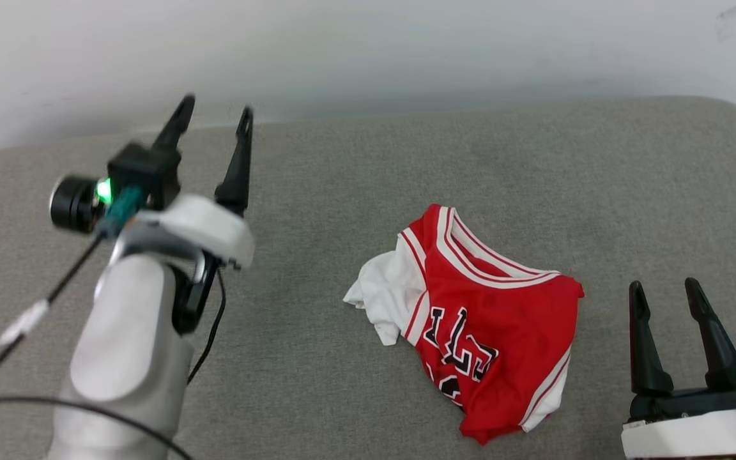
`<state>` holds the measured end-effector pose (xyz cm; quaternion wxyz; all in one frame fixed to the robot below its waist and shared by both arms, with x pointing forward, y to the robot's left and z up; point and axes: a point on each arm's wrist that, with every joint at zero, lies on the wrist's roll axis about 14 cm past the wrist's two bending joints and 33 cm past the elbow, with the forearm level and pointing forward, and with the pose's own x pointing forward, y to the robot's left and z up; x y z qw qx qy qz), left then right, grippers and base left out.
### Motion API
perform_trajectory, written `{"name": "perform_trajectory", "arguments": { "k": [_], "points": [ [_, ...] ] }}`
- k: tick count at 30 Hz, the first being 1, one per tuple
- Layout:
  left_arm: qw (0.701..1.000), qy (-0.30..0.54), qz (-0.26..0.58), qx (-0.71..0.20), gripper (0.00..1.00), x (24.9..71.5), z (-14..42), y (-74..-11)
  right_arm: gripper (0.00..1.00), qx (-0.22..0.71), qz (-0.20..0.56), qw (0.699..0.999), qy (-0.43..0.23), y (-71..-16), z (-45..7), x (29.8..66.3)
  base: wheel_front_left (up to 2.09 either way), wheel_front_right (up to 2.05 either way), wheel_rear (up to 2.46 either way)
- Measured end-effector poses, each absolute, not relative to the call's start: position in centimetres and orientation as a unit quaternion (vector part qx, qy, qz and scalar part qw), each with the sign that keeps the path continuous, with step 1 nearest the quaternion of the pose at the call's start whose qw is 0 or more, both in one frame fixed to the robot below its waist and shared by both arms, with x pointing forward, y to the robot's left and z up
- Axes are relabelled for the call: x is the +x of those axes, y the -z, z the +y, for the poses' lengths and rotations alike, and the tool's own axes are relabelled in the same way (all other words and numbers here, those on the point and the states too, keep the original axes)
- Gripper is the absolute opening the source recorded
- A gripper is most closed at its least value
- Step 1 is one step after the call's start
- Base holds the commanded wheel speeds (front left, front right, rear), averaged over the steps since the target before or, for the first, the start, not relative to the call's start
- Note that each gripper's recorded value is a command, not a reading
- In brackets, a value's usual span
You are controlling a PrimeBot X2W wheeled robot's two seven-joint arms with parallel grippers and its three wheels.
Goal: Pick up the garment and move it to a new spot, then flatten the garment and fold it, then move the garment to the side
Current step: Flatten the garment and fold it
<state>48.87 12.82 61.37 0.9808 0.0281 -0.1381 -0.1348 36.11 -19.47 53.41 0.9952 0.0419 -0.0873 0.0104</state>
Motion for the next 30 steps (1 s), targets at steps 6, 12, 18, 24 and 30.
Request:
{"name": "perform_trajectory", "arguments": {
  "k": [6, 12, 18, 24, 30],
  "points": [
    [0.968, 0.226, -0.097, 0.046, 1.00, 51.9, 7.2, -62.8, 1.00, 0.037, -0.085, 0.996, -0.003, -53.2, -20.0, 37.2, 0.00, 0.00, 0.00],
    [0.943, 0.318, 0.009, 0.098, 1.00, 53.5, 2.7, -60.2, 1.00, 0.033, -0.079, 0.996, 0.004, -52.7, -20.5, 38.5, 0.00, 0.00, 0.00],
    [0.891, 0.389, 0.176, 0.152, 1.00, 52.9, 0.5, -54.5, 1.00, 0.029, -0.066, 0.997, 0.015, -51.7, -21.2, 39.1, 0.00, 0.00, 0.00],
    [0.817, 0.437, 0.310, 0.215, 1.00, 50.8, -0.1, -49.6, 1.00, 0.024, -0.056, 0.998, 0.025, -51.0, -21.9, 39.4, 0.00, 0.00, 0.00],
    [0.746, 0.460, 0.400, 0.269, 1.00, 48.4, 0.6, -44.7, 1.00, 0.020, -0.049, 0.998, 0.035, -50.5, -22.6, 39.6, 0.00, 0.00, 0.00]
  ]
}}
